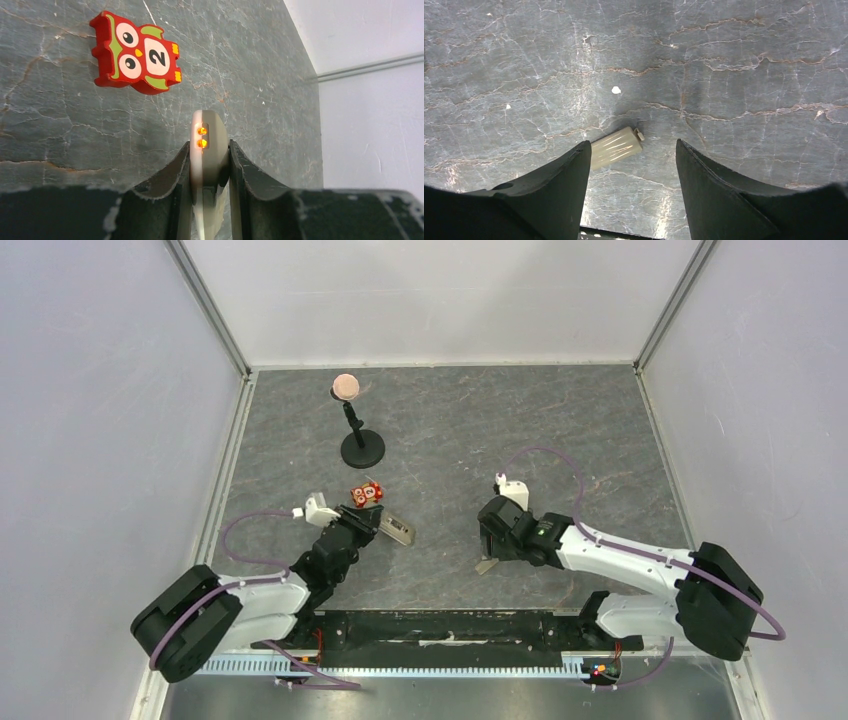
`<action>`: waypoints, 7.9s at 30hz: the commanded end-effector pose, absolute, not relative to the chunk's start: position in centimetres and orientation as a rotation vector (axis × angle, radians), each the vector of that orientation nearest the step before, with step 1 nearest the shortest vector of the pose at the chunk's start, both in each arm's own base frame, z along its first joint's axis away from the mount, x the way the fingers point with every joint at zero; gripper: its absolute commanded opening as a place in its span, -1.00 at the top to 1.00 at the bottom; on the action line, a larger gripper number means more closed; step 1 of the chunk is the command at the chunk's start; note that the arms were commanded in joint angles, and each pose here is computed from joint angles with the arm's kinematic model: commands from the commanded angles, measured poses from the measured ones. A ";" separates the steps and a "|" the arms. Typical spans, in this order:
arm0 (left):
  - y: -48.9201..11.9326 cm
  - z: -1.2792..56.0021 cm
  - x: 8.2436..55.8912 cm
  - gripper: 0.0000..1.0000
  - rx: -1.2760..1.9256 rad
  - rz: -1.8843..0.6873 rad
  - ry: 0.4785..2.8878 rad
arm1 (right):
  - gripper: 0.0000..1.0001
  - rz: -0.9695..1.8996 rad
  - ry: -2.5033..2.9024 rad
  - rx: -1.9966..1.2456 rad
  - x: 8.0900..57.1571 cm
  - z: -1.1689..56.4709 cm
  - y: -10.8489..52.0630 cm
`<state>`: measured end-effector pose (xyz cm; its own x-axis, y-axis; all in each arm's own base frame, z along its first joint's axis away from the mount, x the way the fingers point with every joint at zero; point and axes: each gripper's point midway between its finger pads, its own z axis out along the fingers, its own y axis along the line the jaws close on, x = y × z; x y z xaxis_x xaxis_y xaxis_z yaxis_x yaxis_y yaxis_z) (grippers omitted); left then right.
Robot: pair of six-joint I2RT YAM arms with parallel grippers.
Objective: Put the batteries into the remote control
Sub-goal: Place the remote control at the center of the board, then adjust the battery cover at the center of the board, then pick up the battery cover at the center of the board.
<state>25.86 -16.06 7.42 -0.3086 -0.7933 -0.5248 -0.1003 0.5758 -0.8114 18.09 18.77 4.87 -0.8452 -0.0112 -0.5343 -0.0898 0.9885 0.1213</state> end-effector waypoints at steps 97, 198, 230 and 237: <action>-21.6 16.0 20.5 0.07 0.068 -0.887 2.050 | -0.41 0.003 2.655 -0.413 22.7 2.3 22.5; -19.8 15.4 23.7 0.05 -0.290 -1.108 2.131 | 0.74 0.290 1.951 -1.854 17.9 3.9 23.2; -28.0 11.7 20.7 -0.21 0.013 -1.489 2.225 | 0.75 0.551 1.674 -1.557 20.7 12.7 31.5; -28.4 11.5 21.2 -0.08 -0.054 -1.516 2.227 | 0.74 0.553 1.669 -1.571 20.5 12.5 31.3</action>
